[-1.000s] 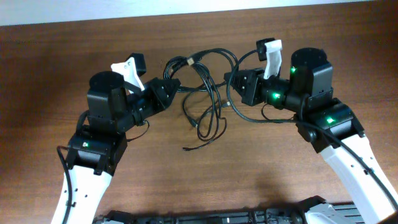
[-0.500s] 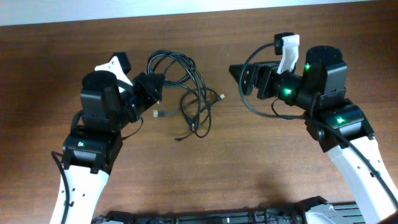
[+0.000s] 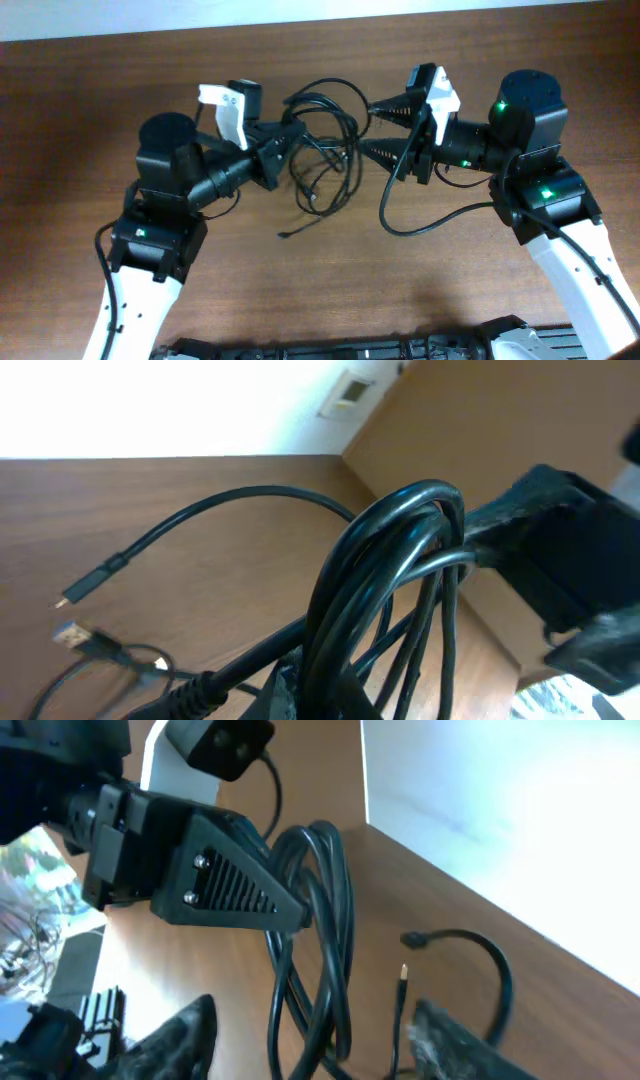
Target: Untangle cables
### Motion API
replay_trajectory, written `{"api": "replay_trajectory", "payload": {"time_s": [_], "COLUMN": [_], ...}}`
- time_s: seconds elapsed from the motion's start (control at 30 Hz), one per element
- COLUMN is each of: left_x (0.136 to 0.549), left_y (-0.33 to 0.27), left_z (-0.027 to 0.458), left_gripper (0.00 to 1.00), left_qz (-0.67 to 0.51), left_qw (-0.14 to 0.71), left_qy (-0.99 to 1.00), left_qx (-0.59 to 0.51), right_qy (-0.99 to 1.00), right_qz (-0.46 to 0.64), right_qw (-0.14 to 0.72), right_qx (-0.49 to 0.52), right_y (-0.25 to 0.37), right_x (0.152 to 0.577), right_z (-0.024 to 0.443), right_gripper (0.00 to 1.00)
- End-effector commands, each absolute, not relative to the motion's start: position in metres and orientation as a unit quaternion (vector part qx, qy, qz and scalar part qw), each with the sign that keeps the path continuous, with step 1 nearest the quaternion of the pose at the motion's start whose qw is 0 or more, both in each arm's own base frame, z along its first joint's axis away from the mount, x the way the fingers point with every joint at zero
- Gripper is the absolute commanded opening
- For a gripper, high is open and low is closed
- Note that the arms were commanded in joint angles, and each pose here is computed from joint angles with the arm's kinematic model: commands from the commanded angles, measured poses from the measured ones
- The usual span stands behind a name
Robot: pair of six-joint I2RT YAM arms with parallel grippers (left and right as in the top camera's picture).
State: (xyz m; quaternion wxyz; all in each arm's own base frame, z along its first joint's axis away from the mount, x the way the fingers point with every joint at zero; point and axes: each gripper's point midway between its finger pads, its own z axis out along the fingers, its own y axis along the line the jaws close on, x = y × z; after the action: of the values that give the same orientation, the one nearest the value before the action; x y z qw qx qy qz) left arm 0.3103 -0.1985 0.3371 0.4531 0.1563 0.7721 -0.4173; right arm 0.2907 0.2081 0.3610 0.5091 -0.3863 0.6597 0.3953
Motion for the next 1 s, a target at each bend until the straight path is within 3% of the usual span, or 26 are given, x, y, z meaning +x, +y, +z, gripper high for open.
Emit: {"api": "replay_trajectory", "payload": {"time_s": [0.0, 0.1, 0.27, 0.4, 0.5, 0.77, 0.8, 0.83, 0.87, 0.9, 0.97], "left_x": [0.297, 0.294, 0.301, 0.332, 0.332, 0.337, 0.337, 0.336, 0.337, 0.337, 0.336], "left_y": [-0.214, -0.218, -0.214, -0.165, -0.156, -0.14, -0.14, -0.14, -0.141, -0.141, -0.145], "left_z": [0.352, 0.355, 0.352, 0.309, 0.299, 0.294, 0.294, 0.294, 0.295, 0.297, 0.303], "left_gripper": [0.0, 0.0, 0.0, 0.0, 0.0, 0.0, 0.0, 0.0, 0.0, 0.0, 0.0], "left_qz": [-0.434, -0.437, -0.423, -0.366, -0.356, -0.38, -0.38, -0.381, -0.38, -0.379, -0.388], "left_qw": [0.465, 0.466, 0.473, 0.42, 0.402, 0.368, 0.367, 0.367, 0.37, 0.377, 0.381], "left_qy": [0.747, 0.742, 0.75, 0.827, 0.834, 0.819, 0.819, 0.819, 0.82, 0.82, 0.817], "left_qx": [0.196, 0.202, 0.186, -0.077, -0.126, -0.225, -0.224, -0.223, -0.216, -0.206, -0.191], "right_qy": [0.637, 0.638, 0.637, 0.629, 0.632, 0.738, 0.746, 0.752, 0.758, 0.765, 0.775], "right_qz": [0.399, 0.399, 0.399, 0.397, 0.389, 0.35, 0.346, 0.347, 0.347, 0.348, 0.349], "right_qw": [0.519, 0.519, 0.52, 0.53, 0.537, 0.527, 0.522, 0.514, 0.505, 0.496, 0.481], "right_qx": [-0.405, -0.405, -0.406, -0.407, -0.402, -0.234, -0.226, -0.224, -0.222, -0.219, -0.215], "right_y": [0.21, 0.21, 0.21, 0.21, 0.209, 0.181, 0.179, 0.179, 0.179, 0.179, 0.178], "right_x": [0.281, 0.281, 0.281, 0.282, 0.286, 0.329, 0.329, 0.328, 0.327, 0.325, 0.323], "right_z": [0.374, 0.374, 0.375, 0.38, 0.381, 0.364, 0.36, 0.356, 0.351, 0.347, 0.34], "right_gripper": [0.42, 0.05, 0.04, 0.04, 0.04, 0.04, 0.08, 0.41, 0.84, 0.93, 0.96]}}
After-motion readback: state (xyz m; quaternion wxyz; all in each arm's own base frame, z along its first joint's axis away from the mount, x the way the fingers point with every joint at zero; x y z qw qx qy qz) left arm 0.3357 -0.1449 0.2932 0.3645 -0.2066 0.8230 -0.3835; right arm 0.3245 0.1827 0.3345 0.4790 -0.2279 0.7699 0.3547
